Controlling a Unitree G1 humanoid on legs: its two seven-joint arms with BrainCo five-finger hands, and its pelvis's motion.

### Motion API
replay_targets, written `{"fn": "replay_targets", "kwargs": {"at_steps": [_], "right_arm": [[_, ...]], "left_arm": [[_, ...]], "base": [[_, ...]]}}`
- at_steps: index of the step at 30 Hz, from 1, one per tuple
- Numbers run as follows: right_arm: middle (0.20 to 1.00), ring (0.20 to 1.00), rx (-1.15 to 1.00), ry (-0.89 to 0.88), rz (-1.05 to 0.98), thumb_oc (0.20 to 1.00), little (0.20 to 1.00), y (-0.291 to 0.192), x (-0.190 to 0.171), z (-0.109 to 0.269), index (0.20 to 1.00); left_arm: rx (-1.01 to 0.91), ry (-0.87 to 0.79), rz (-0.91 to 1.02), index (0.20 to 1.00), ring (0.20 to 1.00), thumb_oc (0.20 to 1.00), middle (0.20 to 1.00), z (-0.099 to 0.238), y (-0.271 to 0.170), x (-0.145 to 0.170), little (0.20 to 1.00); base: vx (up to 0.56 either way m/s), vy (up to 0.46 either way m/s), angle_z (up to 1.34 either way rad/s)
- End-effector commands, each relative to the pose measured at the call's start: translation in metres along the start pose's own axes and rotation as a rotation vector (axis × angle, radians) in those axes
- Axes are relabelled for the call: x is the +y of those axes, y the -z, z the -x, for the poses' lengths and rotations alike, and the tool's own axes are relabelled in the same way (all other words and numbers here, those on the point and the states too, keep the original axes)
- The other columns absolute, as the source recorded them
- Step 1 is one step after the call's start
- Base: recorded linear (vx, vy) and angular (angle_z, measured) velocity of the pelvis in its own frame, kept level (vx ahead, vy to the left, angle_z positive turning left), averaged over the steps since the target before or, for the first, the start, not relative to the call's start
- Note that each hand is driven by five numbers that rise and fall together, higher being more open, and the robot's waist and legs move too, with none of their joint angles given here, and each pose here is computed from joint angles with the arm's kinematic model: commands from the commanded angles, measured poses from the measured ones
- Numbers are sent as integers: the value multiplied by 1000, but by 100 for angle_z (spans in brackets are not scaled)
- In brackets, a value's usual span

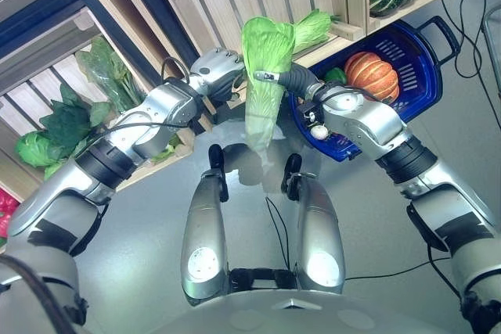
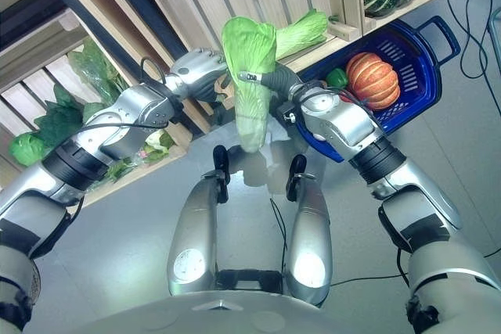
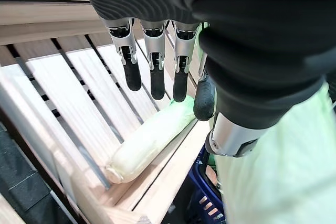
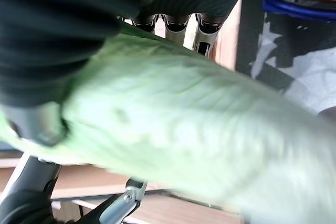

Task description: Pick up fruits and vegetables into the basket

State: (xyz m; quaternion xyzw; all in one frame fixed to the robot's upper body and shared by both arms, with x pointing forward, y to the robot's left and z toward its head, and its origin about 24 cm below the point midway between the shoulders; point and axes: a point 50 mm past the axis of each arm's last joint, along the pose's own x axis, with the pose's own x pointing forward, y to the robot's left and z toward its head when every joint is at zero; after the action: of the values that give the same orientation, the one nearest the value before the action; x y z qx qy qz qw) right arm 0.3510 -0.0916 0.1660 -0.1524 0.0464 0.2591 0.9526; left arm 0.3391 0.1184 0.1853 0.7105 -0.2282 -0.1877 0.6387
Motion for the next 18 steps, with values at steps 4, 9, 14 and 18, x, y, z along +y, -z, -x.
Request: {"fn": "replay_targets", "kwargs": {"at_steps": [4,9,14,18], "right_arm": [[200,200,-438,-51,-141,200,200,-74,8,17,200],[200,200,-590,32,-233,200,200,-84,-11,36,200],[200,200,-740,216,-203,200,200,-83,-37,68,200],[200,200,-823,488,-115,200,200,-75,-66,99,200]], "left_arm": [[-32,-21,228,200,200,200,200,5,-13,-10,200],[105,-28,257,200,200,200,200,2,-3,-29,200],[228,-120,335,492,492,492,492,3,12,-33,492],[315,-238,364,1000,1000,1000,1000,11,30,-31,1000]], "base": [[0,0,0],[0,-15,0],[-5,-2,-7],[-4,22,-21]]}}
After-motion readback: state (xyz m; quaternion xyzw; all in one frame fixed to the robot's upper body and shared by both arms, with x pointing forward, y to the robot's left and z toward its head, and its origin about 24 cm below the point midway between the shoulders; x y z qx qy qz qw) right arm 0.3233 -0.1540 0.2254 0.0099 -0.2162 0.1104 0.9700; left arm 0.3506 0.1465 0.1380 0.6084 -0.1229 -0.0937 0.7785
